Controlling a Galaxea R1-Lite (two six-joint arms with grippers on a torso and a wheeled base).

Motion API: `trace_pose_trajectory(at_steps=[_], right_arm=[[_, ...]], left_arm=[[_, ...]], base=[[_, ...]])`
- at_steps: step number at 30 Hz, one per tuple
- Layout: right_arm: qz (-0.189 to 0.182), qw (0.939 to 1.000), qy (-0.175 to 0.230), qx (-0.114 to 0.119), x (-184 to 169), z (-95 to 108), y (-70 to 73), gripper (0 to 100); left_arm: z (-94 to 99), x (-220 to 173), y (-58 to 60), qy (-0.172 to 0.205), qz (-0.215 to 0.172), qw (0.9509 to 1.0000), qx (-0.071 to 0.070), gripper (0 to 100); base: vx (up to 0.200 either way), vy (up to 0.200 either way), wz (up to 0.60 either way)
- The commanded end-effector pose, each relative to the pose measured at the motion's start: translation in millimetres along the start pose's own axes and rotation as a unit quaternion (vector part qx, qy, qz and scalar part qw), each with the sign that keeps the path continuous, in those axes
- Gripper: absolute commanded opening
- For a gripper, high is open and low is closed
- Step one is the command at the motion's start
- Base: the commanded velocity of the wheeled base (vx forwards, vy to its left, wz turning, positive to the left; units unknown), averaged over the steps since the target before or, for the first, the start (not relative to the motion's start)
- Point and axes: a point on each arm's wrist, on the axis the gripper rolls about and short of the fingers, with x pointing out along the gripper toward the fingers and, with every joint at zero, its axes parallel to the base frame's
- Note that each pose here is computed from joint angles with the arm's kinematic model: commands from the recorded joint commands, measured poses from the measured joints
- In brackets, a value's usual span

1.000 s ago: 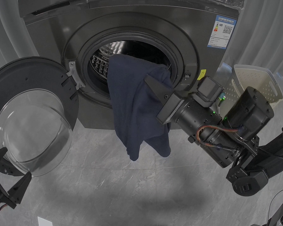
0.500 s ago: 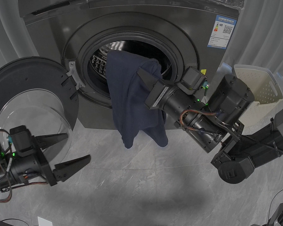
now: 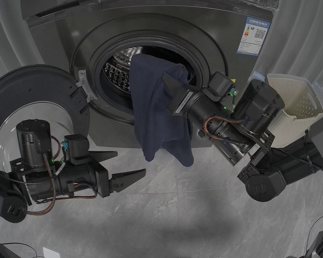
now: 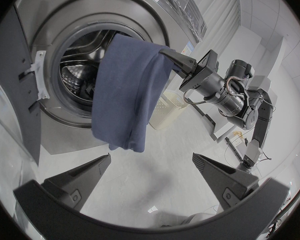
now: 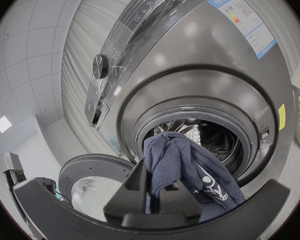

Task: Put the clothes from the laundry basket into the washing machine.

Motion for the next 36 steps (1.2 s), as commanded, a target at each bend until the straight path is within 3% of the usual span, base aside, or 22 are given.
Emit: trace_pose_trajectory(at_steps=[1,7,14,18,19,30,36], right_arm=[[0.002,1.0,0.0,0.001,0,-1,1.5,0],[-0.002,1.0,-0.003,0.003,-1,-2,3.8,0],[-0.002,1.0,-0.004,0.003,-1,-1,5.1,0],[-0.001,1.0,-0.003,0.004,-2,-3,5.8,0],[0.0,1.0,-0.003,0.004,-2,-3,6.3,0],[-0.006,1.0,0.006,0.002,-4,-8,3.3,0],[-0.019,0.9995,0.024,-0.004,-7,-20,-8.3,0]], left_arm=[[-15.6,31,5.7,0.023,-0.007,0.9996,-0.011,100],[-19.3,56,15.0,-0.012,0.011,0.9998,-0.011,100],[-19.4,72,20.7,-0.022,0.012,0.9995,-0.018,100],[-15.5,82,24.6,-0.043,0.027,0.9986,-0.014,100],[-15.8,85,25.5,-0.047,0.029,0.9984,-0.013,0],[-10.1,90,26.1,-0.077,0.033,0.9965,-0.006,0],[5.0,48,2.9,-0.117,0.014,0.993,0.008,0]], base=[[0.0,0.0,0.0],[0.0,0.0,0.0],[0.0,0.0,0.0],[0.0,0.0,0.0],[0.0,0.0,0.0],[0.0,0.0,0.0],[0.0,0.0,0.0]])
